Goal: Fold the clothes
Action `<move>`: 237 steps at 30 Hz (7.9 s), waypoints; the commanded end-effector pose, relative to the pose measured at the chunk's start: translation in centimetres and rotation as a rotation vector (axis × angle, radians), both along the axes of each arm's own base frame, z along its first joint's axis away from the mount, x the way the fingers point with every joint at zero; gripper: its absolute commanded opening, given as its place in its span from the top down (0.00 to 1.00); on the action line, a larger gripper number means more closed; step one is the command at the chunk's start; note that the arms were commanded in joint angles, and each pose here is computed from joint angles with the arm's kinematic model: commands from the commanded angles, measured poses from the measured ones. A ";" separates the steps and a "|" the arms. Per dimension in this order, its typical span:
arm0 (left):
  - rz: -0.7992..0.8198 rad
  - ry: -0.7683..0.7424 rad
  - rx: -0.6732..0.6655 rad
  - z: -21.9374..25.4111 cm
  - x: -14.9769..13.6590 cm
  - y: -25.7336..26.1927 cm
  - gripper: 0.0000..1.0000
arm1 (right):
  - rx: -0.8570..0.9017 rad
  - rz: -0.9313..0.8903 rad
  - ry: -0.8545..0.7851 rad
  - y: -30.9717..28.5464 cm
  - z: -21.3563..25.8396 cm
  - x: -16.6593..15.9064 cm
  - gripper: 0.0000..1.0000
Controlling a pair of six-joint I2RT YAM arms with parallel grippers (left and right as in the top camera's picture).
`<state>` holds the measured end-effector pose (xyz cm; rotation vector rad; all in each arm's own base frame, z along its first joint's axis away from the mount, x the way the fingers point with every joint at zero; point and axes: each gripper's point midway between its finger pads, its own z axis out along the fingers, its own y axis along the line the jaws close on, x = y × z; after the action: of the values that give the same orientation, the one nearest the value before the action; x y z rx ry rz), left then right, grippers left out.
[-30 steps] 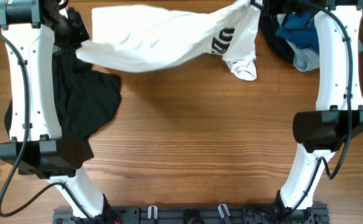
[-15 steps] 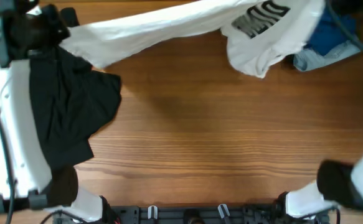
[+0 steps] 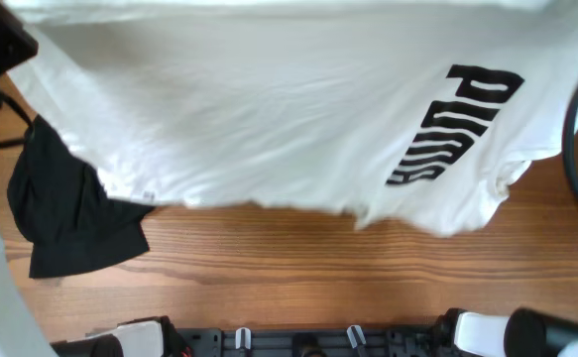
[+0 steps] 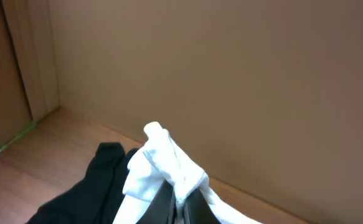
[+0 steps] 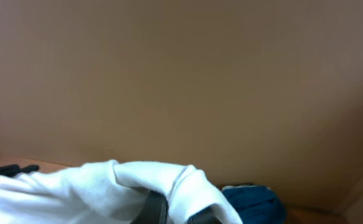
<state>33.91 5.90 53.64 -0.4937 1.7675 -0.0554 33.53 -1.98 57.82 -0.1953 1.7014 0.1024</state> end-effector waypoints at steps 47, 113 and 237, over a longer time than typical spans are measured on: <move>-0.014 0.776 -0.142 -18.1 -1.6 -0.6 0.96 | 0.208 0.181 0.776 1.1 -21.1 5.9 0.96; 0.144 1.119 -0.304 -48.1 0.8 -0.3 0.96 | 0.310 -0.094 1.173 2.9 -49.7 2.4 0.94; -0.137 0.992 -0.008 -48.2 16.5 -1.2 0.96 | 0.100 0.078 0.662 14.0 -58.3 28.3 0.34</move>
<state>50.11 4.71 4.45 -0.4091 2.8043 0.1179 61.95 10.66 1.29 -0.1519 2.3261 0.2966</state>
